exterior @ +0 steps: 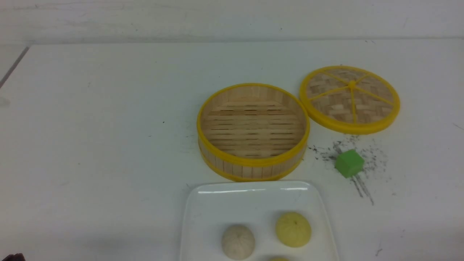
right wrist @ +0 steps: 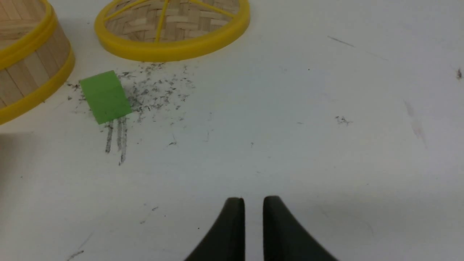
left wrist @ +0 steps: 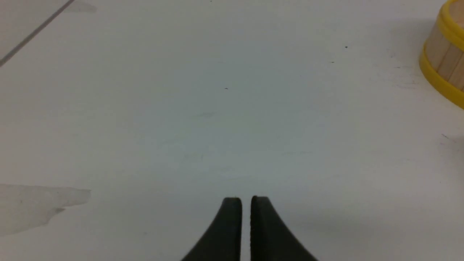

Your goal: Put the steamed buns into the plate on the white tablecloth.

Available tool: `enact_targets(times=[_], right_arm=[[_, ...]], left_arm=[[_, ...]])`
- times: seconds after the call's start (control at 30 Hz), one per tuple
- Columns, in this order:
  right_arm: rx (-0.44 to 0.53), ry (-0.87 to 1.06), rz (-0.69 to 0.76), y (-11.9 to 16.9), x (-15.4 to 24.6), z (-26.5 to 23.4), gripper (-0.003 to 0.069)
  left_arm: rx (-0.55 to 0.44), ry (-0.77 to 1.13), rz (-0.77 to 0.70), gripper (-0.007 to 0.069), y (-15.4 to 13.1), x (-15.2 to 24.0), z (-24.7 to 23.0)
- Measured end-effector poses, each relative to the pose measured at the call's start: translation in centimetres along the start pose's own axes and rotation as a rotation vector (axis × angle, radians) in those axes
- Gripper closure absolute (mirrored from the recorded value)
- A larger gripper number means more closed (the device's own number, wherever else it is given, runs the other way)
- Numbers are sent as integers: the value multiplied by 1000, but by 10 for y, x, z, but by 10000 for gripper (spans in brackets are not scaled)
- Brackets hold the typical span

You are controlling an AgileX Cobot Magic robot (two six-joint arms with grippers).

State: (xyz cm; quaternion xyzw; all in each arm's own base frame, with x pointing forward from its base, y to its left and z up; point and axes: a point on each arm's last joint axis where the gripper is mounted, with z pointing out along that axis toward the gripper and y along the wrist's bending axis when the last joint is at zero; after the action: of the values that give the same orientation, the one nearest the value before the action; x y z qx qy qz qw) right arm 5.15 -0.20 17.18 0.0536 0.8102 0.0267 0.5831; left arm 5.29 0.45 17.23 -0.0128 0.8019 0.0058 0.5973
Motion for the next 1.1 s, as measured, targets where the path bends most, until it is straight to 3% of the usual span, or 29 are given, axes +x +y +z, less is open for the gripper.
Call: enact_targets(times=[0.43,1.1], right_arm=[[0,0,0,0,0,0,543],[0,0,0,0,0,0,522]], left_arm=[[-49,-2,119,540,4,0,0],[-55,-1,133,527,5,0,0]])
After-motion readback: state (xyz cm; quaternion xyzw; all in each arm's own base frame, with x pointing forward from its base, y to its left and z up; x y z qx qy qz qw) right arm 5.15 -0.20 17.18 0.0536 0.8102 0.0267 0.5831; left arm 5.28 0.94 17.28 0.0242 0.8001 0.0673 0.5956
